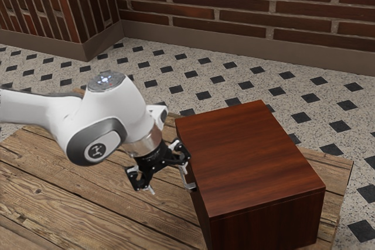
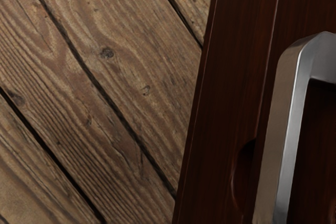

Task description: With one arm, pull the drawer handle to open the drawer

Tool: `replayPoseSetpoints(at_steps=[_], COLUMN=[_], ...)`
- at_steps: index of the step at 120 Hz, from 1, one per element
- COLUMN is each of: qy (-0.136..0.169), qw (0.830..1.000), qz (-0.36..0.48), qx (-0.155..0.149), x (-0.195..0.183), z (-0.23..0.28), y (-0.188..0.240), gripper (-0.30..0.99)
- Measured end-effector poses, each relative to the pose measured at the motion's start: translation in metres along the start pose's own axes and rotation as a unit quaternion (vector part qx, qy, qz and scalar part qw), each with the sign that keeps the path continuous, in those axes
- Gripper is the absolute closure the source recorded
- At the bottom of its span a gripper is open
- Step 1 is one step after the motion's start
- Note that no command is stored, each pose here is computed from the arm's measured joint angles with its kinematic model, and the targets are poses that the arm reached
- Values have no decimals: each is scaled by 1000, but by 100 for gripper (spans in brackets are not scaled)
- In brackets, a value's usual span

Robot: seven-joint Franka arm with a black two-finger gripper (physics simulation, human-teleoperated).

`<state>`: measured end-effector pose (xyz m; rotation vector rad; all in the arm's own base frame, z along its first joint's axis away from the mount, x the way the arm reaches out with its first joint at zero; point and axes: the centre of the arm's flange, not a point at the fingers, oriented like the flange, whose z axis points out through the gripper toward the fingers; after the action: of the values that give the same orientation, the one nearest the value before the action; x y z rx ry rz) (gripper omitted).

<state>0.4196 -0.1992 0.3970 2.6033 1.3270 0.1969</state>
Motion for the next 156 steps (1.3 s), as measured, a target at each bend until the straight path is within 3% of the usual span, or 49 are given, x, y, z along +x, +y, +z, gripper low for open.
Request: replayPoseSetpoints(at_steps=[156], qy=[-2], qw=[1000], qz=[-27], qx=[12], x=[-2], z=[1], y=[-84], gripper=[2])
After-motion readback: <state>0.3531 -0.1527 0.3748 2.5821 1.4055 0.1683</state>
